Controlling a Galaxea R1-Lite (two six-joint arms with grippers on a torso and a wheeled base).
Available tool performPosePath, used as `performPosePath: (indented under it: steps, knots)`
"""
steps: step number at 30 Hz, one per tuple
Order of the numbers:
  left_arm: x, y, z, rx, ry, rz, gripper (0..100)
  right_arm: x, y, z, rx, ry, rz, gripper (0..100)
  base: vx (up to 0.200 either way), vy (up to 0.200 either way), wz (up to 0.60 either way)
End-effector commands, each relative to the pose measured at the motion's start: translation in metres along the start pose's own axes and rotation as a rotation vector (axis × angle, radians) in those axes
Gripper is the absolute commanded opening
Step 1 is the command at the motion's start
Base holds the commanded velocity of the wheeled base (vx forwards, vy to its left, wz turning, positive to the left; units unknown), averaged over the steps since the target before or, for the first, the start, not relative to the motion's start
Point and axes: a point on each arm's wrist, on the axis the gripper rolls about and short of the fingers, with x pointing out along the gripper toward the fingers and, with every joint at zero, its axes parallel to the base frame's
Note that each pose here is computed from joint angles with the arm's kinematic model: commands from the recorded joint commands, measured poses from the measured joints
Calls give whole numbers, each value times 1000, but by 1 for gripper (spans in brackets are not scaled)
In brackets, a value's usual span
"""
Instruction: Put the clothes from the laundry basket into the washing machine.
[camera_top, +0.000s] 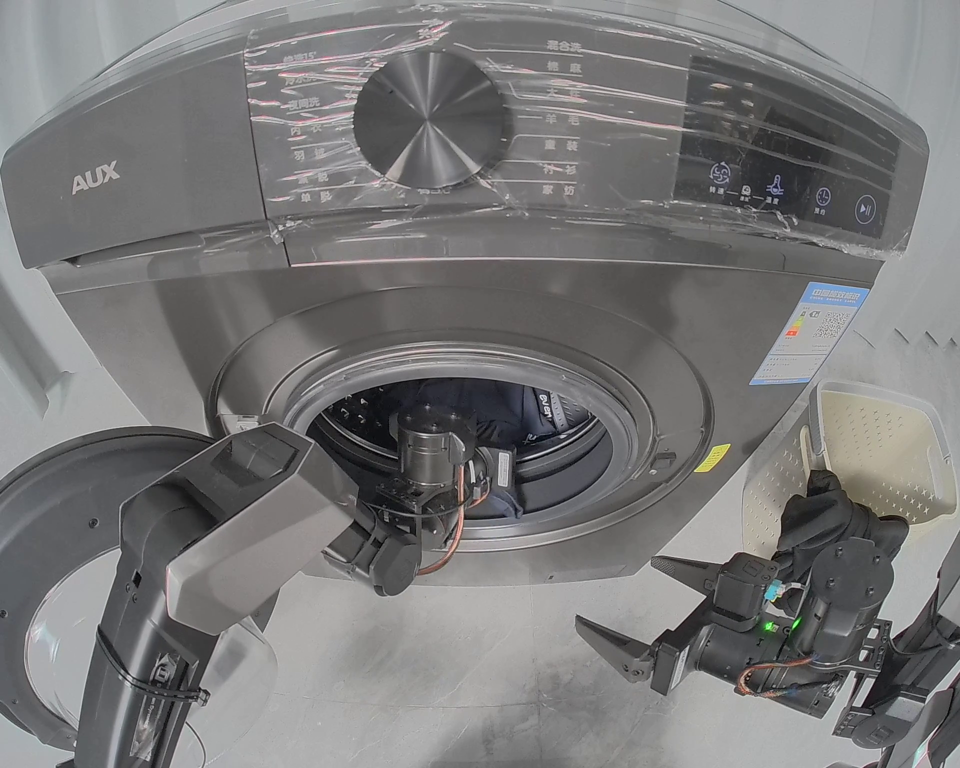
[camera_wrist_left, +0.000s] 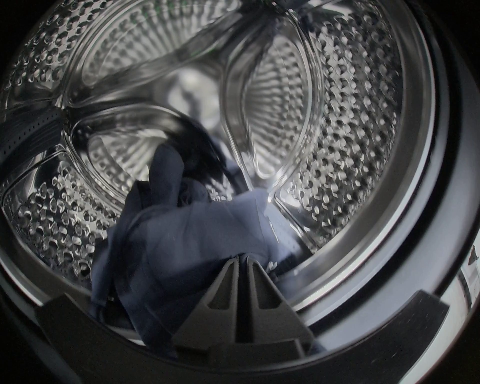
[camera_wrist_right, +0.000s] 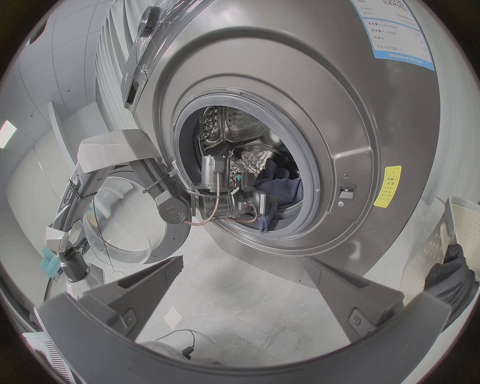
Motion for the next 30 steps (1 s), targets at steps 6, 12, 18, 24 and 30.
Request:
performPosePath:
  steps: [6,12,18,24,30]
  knots:
    - [40,20,38,-108,-274,81,0,0,0,0,1,1,1,100,0,0,0]
    - [47,25,43,-121,-327,90,0,1,0,-1,0,5,2,100,0,0,0]
    - [55,25,42,-130,-358,105,0,1,2,-2,-1,7,6,100,0,0,0]
    - [54,22,37,-128,-343,103,100,1,2,-2,1,9,9,100,0,0,0]
    - [47,15,34,-136,-299,90,100,1,2,-2,6,9,9,100,0,0,0]
